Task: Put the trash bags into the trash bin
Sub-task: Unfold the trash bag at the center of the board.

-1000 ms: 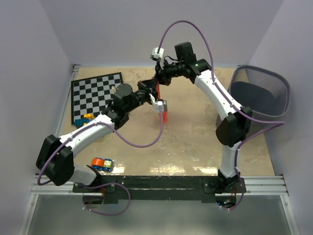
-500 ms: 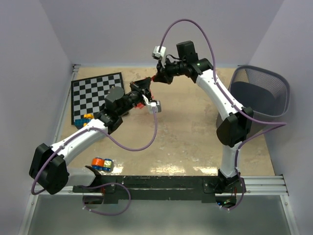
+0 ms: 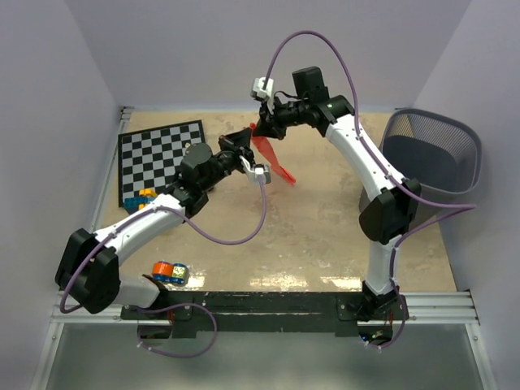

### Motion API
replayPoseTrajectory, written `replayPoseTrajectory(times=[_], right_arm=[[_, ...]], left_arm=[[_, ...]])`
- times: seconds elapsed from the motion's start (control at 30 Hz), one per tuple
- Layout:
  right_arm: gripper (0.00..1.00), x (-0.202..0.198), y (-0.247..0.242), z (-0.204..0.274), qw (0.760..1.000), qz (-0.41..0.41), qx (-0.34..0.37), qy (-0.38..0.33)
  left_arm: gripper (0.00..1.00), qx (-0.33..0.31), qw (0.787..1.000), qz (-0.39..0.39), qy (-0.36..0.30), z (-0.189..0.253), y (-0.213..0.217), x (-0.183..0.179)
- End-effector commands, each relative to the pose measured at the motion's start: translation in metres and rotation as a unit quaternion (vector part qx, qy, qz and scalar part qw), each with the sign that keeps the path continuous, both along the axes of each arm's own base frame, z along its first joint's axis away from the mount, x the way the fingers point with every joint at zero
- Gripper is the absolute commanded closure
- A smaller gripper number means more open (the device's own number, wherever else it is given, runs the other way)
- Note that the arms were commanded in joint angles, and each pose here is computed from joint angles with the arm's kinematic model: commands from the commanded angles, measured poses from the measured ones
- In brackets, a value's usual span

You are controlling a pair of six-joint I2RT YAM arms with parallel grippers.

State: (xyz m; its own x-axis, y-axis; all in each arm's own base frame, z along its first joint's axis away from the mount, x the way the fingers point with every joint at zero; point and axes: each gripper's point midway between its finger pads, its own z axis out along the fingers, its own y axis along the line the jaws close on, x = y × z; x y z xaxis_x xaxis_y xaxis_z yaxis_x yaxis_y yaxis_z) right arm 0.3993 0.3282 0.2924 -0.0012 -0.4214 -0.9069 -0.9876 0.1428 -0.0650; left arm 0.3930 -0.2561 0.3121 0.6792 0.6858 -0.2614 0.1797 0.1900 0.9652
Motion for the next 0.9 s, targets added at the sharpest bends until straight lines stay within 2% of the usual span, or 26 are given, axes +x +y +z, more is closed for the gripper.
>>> replayPoseTrajectory(times=[0.0, 0.13, 0.27, 0.37, 0.43, 0.6, 0.7, 0.8, 0.87], right_arm=[[1.00, 0.035, -0.002, 0.006, 0.997, -0.077, -0.001, -0.029], [1.00, 0.016, -0.004, 0.007, 0.998, -0.046, -0.003, -0.032], [1.00, -0.027, -0.002, 0.035, 0.997, 0.045, 0.032, -0.058], [1.00, -0.021, 0.000, 0.058, 0.995, 0.015, 0.062, -0.072], [1.00, -0.008, 0.001, 0.054, 0.995, -0.010, 0.062, -0.076], [1.00, 0.023, 0.000, 0.013, 0.996, -0.067, 0.021, -0.058], [1.00, 0.011, 0.002, -0.006, 0.998, -0.042, -0.002, -0.040], [1.00, -0.023, 0.008, 0.020, 0.997, 0.030, 0.025, -0.063], [1.00, -0.032, 0.009, 0.046, 0.994, 0.041, 0.051, -0.082]], left_arm=[[1.00, -0.037, 0.996, -0.031, -0.075, 0.055, -0.001, -0.023], [1.00, -0.048, 0.994, -0.019, -0.098, 0.063, 0.001, -0.016], [1.00, -0.037, 0.995, 0.019, -0.085, 0.049, 0.002, 0.009], [1.00, -0.031, 0.997, 0.013, -0.069, 0.038, 0.000, 0.008], [1.00, -0.030, 0.997, -0.014, -0.066, 0.037, -0.004, -0.006], [1.00, -0.050, 0.993, -0.048, -0.096, 0.062, -0.009, -0.029], [1.00, -0.065, 0.988, -0.037, -0.137, 0.083, -0.007, -0.026], [1.00, -0.062, 0.989, -0.007, -0.138, 0.081, -0.002, -0.008], [1.00, -0.049, 0.991, 0.004, -0.122, 0.068, 0.002, 0.003]])
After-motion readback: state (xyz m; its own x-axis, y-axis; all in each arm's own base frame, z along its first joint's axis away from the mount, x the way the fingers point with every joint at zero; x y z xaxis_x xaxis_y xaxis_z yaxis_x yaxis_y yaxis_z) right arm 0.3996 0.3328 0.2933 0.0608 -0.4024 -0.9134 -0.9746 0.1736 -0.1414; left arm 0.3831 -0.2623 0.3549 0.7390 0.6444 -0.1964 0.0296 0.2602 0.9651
